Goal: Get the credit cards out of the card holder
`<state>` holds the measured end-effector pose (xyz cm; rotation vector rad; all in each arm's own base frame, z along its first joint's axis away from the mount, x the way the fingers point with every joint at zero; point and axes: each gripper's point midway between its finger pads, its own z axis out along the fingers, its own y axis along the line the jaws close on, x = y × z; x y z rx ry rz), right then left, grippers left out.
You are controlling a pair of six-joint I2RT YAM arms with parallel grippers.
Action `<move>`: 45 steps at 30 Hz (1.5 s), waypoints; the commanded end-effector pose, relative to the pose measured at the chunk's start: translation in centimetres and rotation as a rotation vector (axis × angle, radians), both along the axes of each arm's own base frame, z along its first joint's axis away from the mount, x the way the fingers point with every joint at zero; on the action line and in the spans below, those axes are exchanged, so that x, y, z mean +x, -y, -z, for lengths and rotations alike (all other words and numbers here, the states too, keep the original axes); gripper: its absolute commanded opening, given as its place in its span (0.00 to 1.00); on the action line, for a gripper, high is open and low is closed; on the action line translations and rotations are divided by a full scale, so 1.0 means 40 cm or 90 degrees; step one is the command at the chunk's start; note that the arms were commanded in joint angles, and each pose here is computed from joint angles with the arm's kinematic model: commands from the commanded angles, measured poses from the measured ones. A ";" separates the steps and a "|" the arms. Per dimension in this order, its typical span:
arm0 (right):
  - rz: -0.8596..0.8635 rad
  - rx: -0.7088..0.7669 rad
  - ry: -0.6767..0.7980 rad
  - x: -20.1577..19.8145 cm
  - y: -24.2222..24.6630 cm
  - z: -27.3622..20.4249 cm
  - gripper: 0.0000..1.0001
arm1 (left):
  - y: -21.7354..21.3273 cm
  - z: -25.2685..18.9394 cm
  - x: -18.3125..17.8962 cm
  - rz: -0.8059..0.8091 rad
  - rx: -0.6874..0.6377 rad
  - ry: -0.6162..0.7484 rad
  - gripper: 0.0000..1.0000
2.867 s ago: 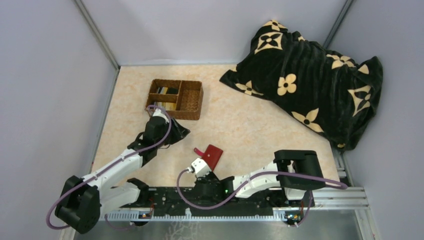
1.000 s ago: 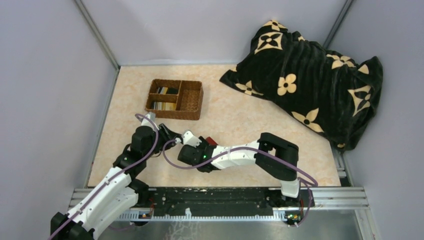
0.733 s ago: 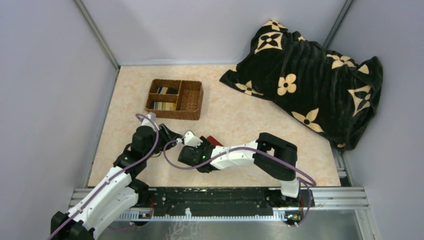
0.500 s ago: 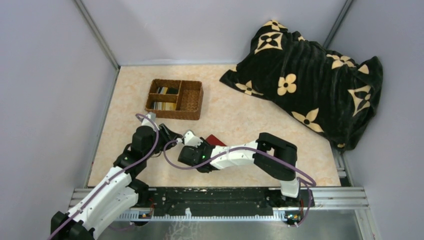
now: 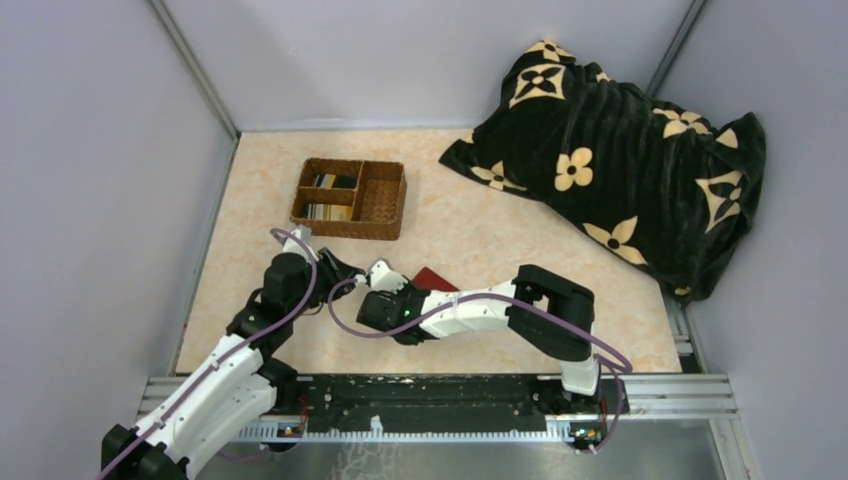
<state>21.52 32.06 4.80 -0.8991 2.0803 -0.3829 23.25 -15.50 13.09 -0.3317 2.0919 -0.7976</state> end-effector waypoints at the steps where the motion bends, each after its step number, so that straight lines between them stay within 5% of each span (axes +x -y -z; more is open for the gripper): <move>1: 0.016 0.014 0.032 0.031 -0.007 -0.052 0.00 | 0.003 -0.016 0.003 0.004 -0.012 0.020 0.46; 4: 0.007 0.012 0.029 0.033 -0.009 -0.057 0.09 | 0.004 -0.015 0.001 0.005 -0.016 0.020 0.46; 8: -0.013 0.020 0.010 0.025 -0.023 -0.047 0.48 | 0.006 -0.015 0.001 0.007 -0.019 0.020 0.46; 15: -0.031 0.003 -0.008 0.015 -0.018 -0.013 0.53 | 0.006 -0.014 0.000 0.009 -0.017 0.020 0.46; 23: -0.026 -0.020 -0.030 0.024 0.017 0.031 0.71 | 0.006 -0.012 -0.002 0.010 -0.020 0.019 0.46; 33: 0.008 0.016 -0.037 0.047 0.030 0.025 0.55 | 0.004 -0.008 -0.004 0.009 -0.019 0.018 0.46; 45: 0.017 0.039 -0.019 0.057 0.032 -0.017 0.56 | 0.004 -0.007 -0.003 0.009 -0.018 0.019 0.45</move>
